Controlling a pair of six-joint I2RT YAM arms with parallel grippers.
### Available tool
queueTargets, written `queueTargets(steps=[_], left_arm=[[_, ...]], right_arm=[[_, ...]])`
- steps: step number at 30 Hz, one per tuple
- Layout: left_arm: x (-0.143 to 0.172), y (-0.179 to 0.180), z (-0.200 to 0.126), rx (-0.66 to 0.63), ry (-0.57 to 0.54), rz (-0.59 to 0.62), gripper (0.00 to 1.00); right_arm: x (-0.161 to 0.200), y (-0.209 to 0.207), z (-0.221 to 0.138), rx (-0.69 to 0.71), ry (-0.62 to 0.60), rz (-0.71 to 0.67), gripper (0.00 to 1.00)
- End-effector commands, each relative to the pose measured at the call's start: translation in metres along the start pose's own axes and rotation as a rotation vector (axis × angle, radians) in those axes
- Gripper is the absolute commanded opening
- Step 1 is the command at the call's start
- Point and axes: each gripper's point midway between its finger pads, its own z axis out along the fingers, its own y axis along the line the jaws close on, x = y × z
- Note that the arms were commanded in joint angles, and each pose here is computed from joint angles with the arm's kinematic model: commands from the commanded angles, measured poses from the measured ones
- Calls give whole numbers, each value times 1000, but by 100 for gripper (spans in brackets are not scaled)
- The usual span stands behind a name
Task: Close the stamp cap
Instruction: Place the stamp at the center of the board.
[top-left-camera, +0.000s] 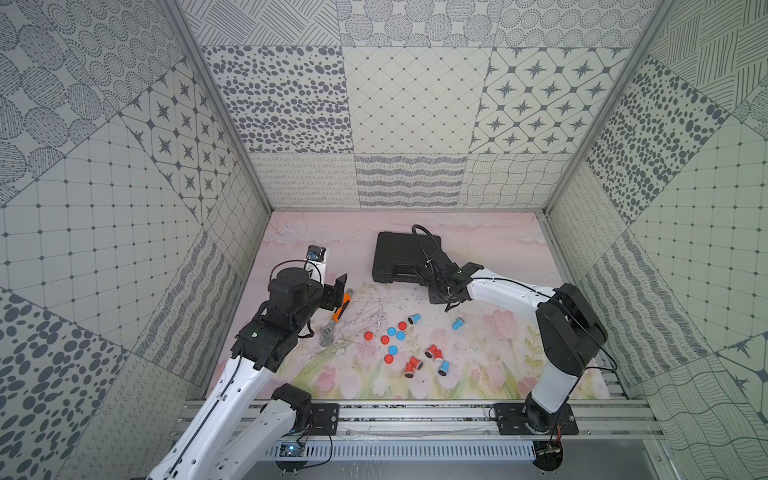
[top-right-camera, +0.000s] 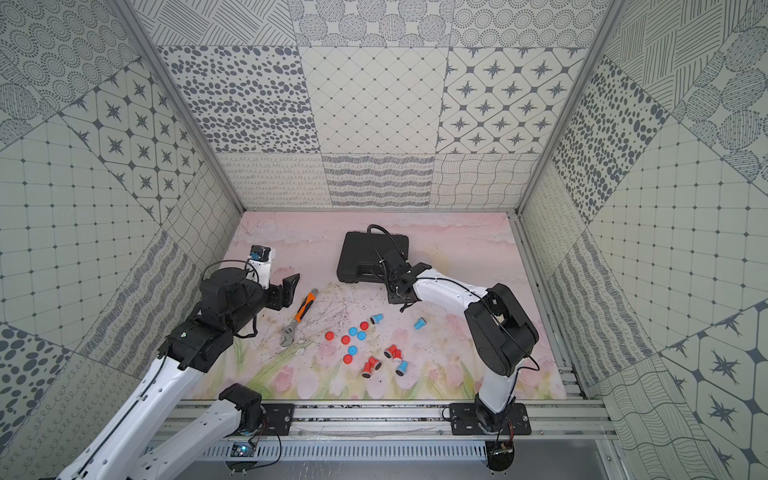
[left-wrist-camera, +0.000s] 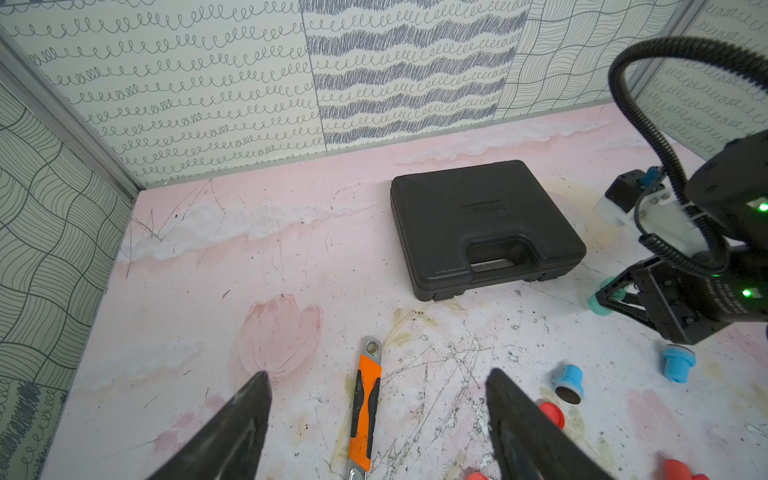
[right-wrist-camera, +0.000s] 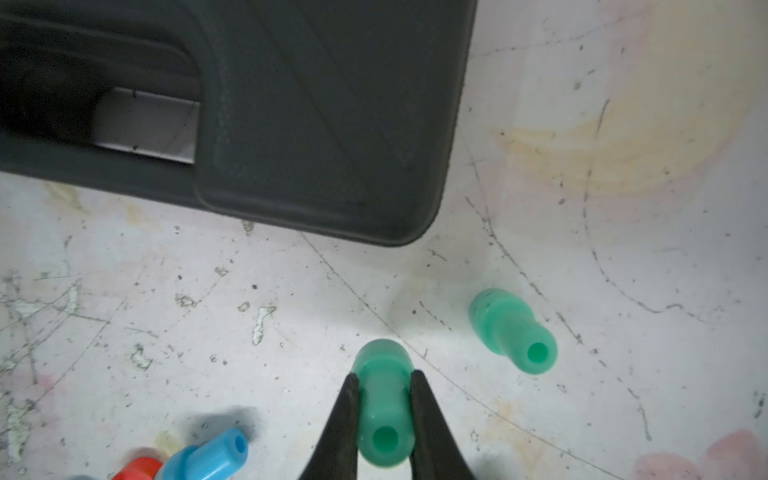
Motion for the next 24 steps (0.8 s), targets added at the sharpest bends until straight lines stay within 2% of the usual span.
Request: queueTargets(steps=[1,9,18,24], left_arm=[[-2,4,1,-18,-10,8,81],[-1,4,3,-17,-6,10,81],[-1,3,3,-15,-5,10,81],[-1,3,3,-15,-6,10,82]], right_arm=[[-13,-6,7,52,-40,-38,7],[-12,-4,24,58,-25,-55,12],[-11,-2,28,45,-22,-54,31],[-21,-4,11,43,-52,-51,37]])
